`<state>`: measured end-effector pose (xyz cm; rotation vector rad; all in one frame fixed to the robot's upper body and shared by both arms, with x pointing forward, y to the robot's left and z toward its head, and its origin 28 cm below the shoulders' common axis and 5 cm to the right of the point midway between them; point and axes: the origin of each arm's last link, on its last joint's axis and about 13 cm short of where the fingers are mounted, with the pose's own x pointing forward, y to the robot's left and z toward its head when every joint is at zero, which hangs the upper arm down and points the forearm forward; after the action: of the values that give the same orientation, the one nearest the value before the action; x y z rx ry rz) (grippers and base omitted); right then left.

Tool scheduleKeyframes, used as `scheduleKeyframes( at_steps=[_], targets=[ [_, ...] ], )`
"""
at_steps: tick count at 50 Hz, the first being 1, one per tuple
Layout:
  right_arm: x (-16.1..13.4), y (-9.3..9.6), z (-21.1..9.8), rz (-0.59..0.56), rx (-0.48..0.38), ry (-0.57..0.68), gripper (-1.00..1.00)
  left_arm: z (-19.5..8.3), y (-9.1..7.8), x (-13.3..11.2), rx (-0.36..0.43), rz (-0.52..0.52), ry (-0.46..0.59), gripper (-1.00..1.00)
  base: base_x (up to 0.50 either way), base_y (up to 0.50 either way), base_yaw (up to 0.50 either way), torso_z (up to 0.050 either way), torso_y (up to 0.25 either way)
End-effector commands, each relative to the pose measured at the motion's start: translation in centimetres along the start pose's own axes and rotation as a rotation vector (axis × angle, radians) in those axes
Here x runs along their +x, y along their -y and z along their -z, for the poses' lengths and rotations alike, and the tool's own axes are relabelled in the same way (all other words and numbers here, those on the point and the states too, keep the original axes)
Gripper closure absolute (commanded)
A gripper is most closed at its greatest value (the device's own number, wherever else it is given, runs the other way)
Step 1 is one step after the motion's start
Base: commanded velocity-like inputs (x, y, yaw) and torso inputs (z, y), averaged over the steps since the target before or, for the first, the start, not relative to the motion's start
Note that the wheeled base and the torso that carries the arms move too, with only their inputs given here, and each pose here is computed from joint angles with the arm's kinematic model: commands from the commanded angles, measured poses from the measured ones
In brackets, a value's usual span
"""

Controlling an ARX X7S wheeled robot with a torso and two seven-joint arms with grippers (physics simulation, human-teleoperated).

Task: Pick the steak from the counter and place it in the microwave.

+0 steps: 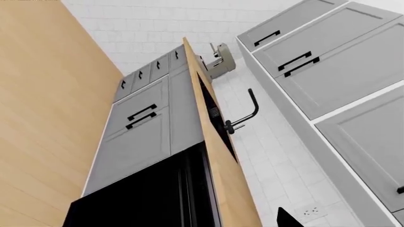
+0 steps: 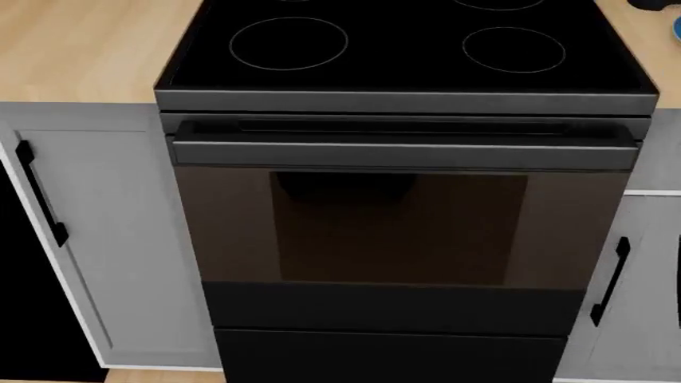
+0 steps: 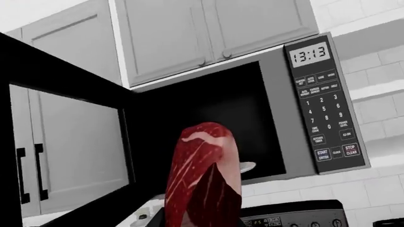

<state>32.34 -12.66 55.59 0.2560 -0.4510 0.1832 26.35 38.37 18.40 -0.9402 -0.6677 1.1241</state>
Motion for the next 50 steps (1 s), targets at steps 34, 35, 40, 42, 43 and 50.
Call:
scheduleKeyframes(
  at_steps=[34, 35, 40, 42, 43, 50],
  targets=[
    [0.4, 0.5, 0.2, 0.099, -0.064, -0.008, 1.0, -0.1, 0.2, -0.1, 0.018, 0.003, 0.003, -1.0, 0.33, -0.06, 0.0, 0.0, 0.001],
    [0.4, 0.4, 0.2, 0.094, -0.075, -0.009, 1.0, -0.1, 0.2, -0.1, 0.017, 0.002, 0.004, -1.0, 0.5, -0.22, 0.0, 0.0, 0.0],
    [0.4, -0.1, 0.2, 0.079, -0.113, -0.016, 1.0, -0.1, 0.2, -0.1, 0.015, 0.003, 0.002, -1.0, 0.5, -0.12, 0.0, 0.0, 0.002],
    [0.4, -0.2, 0.2, 0.076, -0.123, -0.016, 1.0, -0.1, 0.2, -0.1, 0.014, 0.002, 0.004, -1.0, 0.5, 0.0, 0.0, 0.0, 0.0],
    [0.5, -0.4, 0.3, 0.071, -0.133, -0.02, 1.0, -0.1, 0.2, -0.1, 0.015, 0.002, 0.005, -1.0, 0.5, 0.0, 0.0, 0.0, 0.0],
    [0.6, -1.0, 0.3, 0.055, -0.163, -0.019, 1.0, 0.2, -0.2, 0.2, 0.016, 0.002, 0.004, -1.0, 0.5, 0.14, 0.0, 0.0, 0.001]
  ],
)
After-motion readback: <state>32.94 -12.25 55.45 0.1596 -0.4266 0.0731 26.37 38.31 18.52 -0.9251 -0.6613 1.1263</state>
